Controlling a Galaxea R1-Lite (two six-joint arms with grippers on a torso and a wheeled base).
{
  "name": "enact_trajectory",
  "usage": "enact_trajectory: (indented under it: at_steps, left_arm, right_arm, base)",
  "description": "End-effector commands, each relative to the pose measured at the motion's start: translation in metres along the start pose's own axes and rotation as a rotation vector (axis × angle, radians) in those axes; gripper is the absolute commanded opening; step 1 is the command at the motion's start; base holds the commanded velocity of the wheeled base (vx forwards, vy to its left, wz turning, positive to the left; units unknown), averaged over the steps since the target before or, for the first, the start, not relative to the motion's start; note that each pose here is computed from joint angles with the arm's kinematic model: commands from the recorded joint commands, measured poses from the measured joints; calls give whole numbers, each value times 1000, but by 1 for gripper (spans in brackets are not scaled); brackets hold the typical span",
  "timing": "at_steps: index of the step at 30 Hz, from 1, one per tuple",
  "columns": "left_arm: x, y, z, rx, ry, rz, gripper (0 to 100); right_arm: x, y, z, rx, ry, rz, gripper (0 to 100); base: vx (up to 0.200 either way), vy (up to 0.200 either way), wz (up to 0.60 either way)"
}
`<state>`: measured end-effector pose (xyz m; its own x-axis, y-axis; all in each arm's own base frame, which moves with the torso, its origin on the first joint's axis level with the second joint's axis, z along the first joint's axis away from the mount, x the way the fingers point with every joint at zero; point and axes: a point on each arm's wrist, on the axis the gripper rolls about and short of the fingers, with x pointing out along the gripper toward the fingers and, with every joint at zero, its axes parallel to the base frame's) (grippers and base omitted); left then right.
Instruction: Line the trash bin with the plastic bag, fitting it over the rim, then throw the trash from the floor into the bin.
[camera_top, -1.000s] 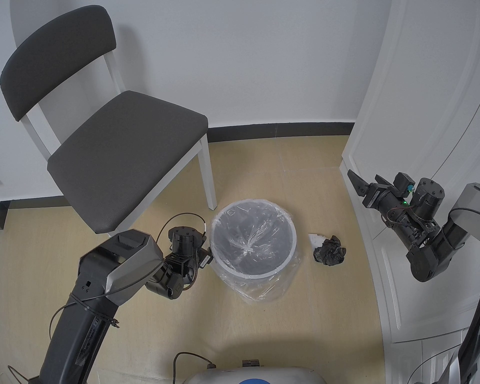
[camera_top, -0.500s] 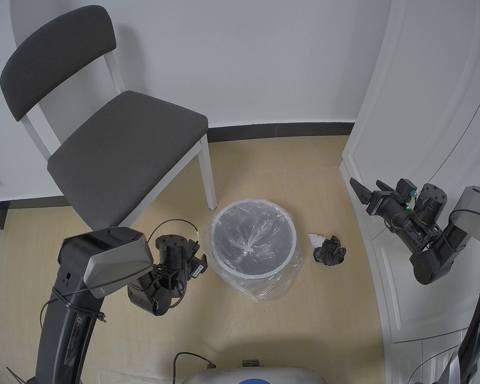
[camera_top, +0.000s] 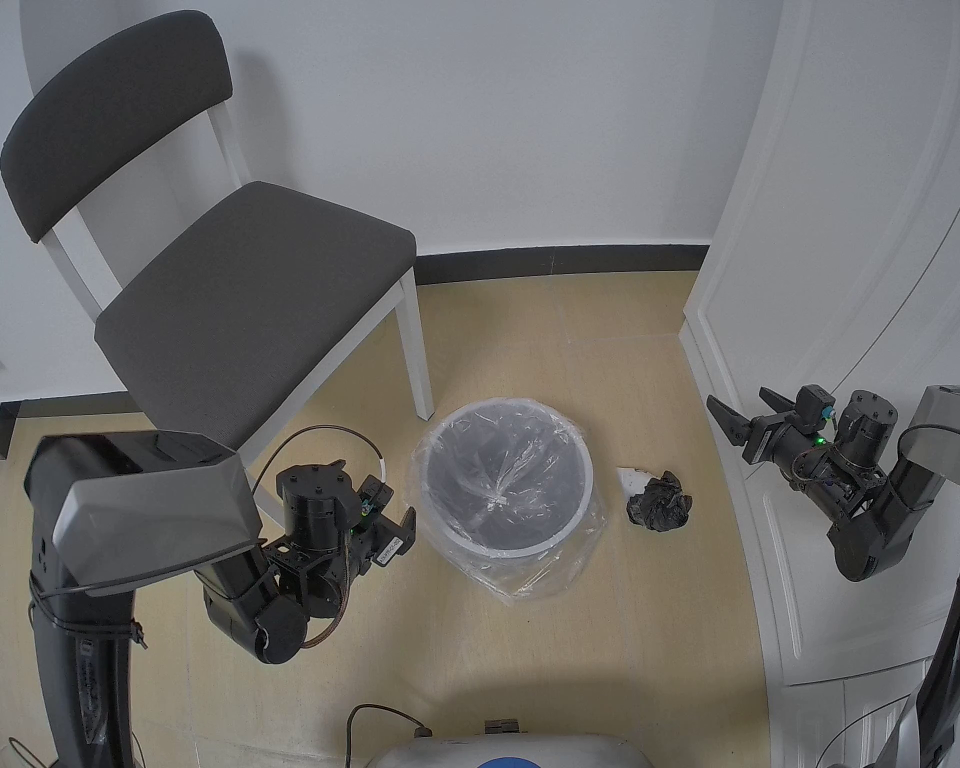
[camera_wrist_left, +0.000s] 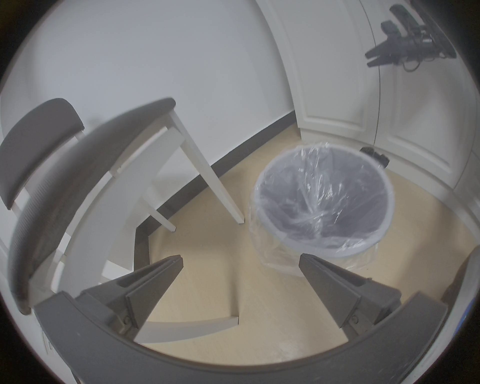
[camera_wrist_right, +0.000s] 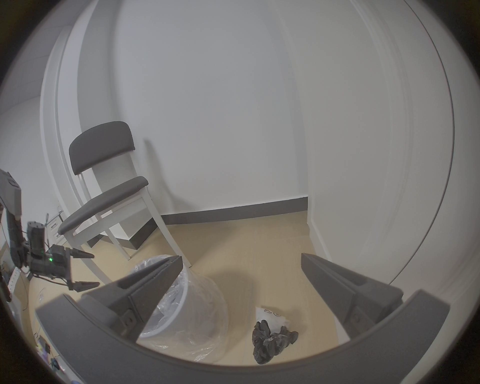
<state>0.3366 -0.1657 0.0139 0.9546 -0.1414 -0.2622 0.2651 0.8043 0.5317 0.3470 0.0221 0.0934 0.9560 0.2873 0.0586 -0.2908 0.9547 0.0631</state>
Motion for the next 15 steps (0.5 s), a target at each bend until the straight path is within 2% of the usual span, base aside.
enact_trajectory:
  at_steps: [1,6,7,9,10,15]
  left_arm:
    - [-29,7,28,-14,-76,-11,100]
    - [-49,7,45,-68,-142,-68,100]
    - [-53,6,51,-96,-157,-77,100]
    - [-54,6,52,-107,-163,-80,100]
    - [-60,4,59,-158,-183,-94,100]
    - [-68,4,69,-270,-212,-114,100]
  right_arm:
    - [-2,-6,7,-7,-18,-17,100]
    - [-3,-8,21,47,75,-35,100]
    - [-3,-8,28,81,107,-41,100]
    - [-3,-7,30,95,117,-42,100]
    - [-4,-6,45,187,188,-57,100]
    - [2,-6,68,348,333,-102,100]
  base:
    - [0,0,0]
    - [0,0,0]
    - [0,0,0]
    - [0,0,0]
    - [0,0,0]
    - [0,0,0]
